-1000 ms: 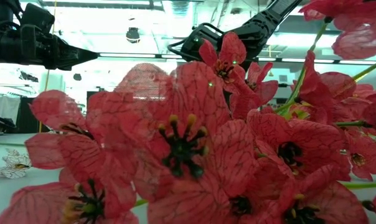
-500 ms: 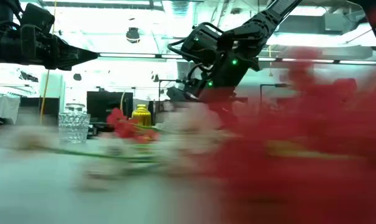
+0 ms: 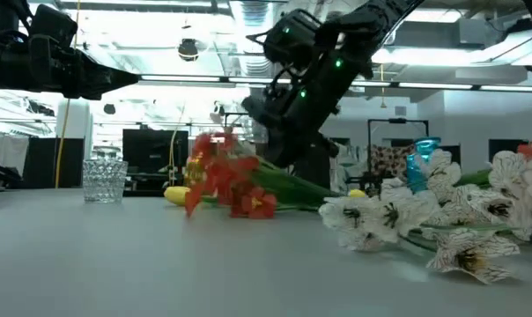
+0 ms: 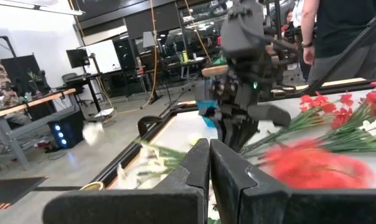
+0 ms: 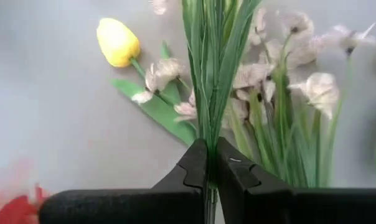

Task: Sort flowers into vase by color
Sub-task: Put the top left white flowers into the blue vase

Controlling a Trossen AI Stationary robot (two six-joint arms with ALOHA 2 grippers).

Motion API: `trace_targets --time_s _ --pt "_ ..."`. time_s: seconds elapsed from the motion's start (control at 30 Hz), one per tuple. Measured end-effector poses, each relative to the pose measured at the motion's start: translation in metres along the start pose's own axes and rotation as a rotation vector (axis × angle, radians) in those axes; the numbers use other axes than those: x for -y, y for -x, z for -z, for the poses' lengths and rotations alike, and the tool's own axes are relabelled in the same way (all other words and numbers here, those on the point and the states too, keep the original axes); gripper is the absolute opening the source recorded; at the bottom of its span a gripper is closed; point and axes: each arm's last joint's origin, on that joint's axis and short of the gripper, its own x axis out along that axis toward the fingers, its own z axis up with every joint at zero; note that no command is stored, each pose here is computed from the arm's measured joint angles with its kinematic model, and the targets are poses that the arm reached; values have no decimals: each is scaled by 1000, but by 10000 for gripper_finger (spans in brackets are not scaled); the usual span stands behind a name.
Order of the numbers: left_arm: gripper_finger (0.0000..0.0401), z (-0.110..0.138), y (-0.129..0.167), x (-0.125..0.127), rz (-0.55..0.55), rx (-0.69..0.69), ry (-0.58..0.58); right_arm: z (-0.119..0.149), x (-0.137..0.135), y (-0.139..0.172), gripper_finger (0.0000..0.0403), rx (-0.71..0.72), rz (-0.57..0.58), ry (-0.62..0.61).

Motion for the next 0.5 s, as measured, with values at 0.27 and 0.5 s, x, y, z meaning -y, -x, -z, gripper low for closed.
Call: trace_targets --time_s 0.27,0.5 --pt "2 0 0 0 0 1 0 -24 -1 46 47 78 -56 44" --pt "2 0 0 0 0 1 0 -49 4 109 47 222 -112 113"
